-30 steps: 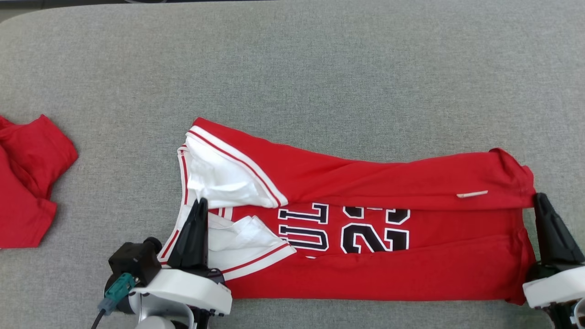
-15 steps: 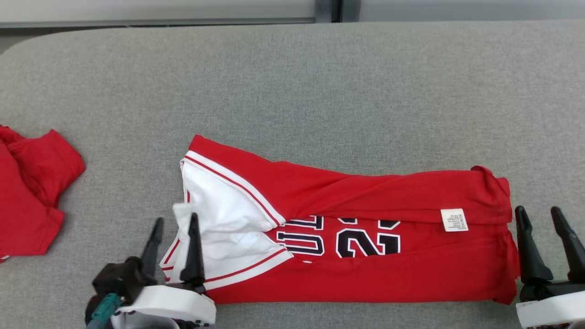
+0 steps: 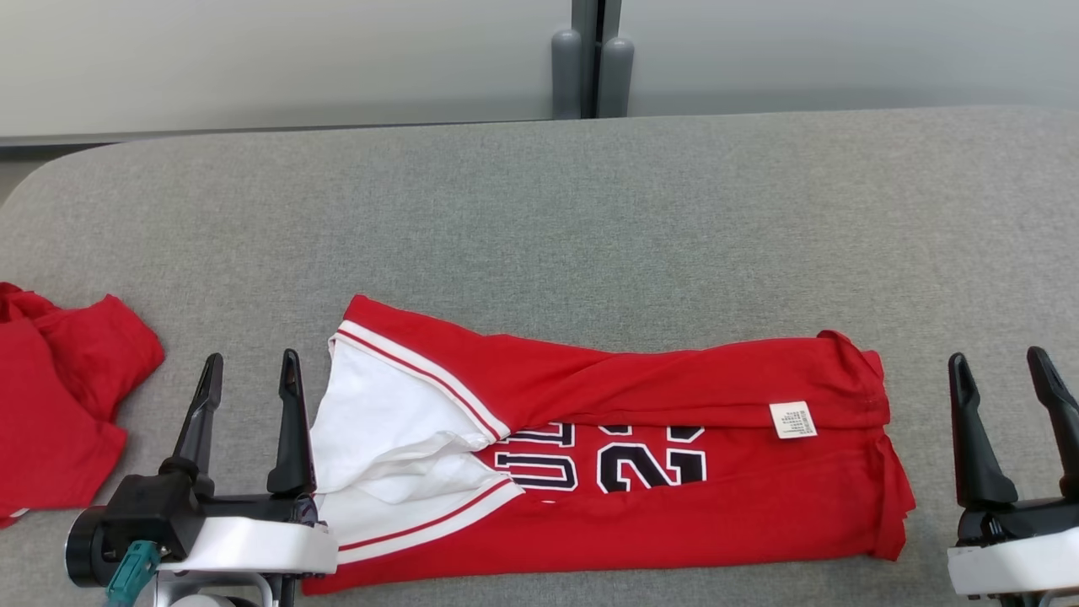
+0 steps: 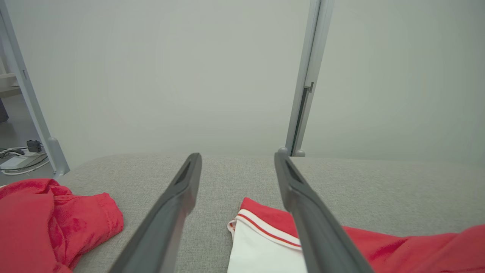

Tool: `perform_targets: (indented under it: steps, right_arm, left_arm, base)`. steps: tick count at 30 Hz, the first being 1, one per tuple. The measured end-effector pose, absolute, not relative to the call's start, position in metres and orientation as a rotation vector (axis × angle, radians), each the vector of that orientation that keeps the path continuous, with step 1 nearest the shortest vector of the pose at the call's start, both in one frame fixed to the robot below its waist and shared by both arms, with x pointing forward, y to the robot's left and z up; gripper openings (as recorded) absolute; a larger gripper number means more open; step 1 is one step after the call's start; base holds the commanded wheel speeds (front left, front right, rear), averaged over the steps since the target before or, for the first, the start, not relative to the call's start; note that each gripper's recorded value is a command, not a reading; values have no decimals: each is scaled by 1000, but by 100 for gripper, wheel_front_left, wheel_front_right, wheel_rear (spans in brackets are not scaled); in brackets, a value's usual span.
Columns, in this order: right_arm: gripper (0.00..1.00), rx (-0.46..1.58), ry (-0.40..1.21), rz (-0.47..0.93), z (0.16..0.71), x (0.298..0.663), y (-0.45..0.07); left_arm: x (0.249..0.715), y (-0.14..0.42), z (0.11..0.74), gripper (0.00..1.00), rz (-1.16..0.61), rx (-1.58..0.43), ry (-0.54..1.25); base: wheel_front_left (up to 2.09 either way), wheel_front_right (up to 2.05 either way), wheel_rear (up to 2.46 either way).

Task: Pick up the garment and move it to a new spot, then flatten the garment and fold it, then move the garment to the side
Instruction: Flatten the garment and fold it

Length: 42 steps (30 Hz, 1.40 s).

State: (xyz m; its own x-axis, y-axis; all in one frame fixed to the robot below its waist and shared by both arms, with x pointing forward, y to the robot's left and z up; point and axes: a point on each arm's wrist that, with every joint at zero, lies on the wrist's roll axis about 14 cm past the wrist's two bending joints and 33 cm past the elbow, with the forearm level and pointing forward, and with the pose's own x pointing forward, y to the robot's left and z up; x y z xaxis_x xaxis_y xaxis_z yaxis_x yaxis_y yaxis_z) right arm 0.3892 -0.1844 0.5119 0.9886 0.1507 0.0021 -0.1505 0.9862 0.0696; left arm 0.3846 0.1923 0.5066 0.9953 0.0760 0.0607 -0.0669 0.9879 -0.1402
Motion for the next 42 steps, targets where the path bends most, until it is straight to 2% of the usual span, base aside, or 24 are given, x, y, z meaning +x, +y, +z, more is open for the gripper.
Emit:
perform_targets:
  steps: [20,27,33,39,40,41,42]
  right_arm:
    - [100,81,56,142,502,385,-181]
    - [100,58,245,114,443,394,-193]
    - [100,88,406,159,386,406,-177]
    - [100,134,573,183,350,398,-165]
    - [97,143,583,185,350,398,-163]
    - [81,143,595,190,349,397,-162]
    - [49,147,604,194,349,396,-160]
  left_arm:
    - [394,184,492,100,36,-137,-24]
    - [409,172,487,100,10,-154,-18]
    - [421,169,474,100,9,-160,11]
    - [424,172,466,100,18,-159,30]
    - [424,172,465,100,20,-160,33]
    - [424,171,465,100,19,-163,33]
    - [424,172,465,100,19,-160,32]
  base:
    - [0,0,0]
    - [0,0,0]
    - [0,0,0]
    - [0,0,0]
    - [0,0,0]
    - [0,0,0]
    - [0,0,0]
